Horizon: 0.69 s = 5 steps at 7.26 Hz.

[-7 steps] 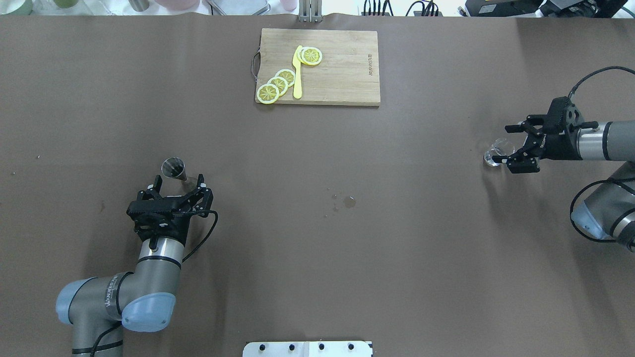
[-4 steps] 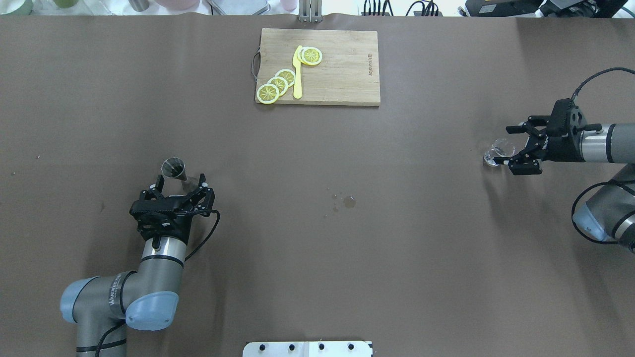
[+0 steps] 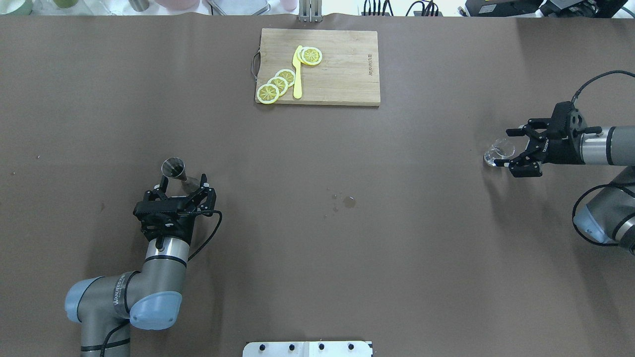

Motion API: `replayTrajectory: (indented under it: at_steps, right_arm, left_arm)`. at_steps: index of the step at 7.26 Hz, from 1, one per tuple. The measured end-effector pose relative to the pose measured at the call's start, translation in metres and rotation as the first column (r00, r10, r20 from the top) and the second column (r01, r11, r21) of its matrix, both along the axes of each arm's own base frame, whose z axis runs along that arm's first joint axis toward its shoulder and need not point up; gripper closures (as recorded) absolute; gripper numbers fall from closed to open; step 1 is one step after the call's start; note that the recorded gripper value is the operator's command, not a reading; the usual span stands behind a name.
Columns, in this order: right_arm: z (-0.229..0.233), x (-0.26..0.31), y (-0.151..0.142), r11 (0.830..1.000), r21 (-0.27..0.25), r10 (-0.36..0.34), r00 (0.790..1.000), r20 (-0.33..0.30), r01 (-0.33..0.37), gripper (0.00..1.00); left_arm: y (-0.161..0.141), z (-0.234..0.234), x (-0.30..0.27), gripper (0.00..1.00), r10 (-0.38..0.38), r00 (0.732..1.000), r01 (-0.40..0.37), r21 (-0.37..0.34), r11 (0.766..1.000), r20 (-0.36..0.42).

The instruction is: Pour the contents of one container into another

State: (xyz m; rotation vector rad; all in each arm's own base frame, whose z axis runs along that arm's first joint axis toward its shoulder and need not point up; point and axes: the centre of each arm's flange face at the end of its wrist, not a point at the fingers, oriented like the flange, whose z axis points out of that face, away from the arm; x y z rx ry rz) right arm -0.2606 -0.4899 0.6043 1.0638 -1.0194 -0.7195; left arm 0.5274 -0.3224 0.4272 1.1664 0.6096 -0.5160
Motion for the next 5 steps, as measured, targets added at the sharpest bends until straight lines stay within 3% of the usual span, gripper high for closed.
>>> replayTrajectory:
  at_steps: [2, 4, 5]
  right_arm:
    - [0.0018, -0.0045, 0.0019, 1.000, -0.003, -0.005, 1.000, -0.003, 0.005, 0.05]
    - [0.0038, -0.0089, 0.0041, 1.000, -0.005, -0.011, 1.000, -0.005, 0.011, 0.06]
    - [0.0041, -0.0107, 0.0048, 1.000, -0.005, -0.012, 1.000, -0.006, 0.012, 0.10]
  left_arm:
    - [-0.0010, 0.0003, -0.0009, 0.27, -0.002, 1.000, 0.002, 0.000, 1.000, -0.002]
    - [-0.0054, 0.0028, -0.0033, 0.43, -0.010, 1.000, 0.010, 0.000, 1.000, -0.005]
    - [-0.0076, 0.0046, -0.0044, 0.45, -0.014, 1.000, 0.014, 0.000, 1.000, -0.007]
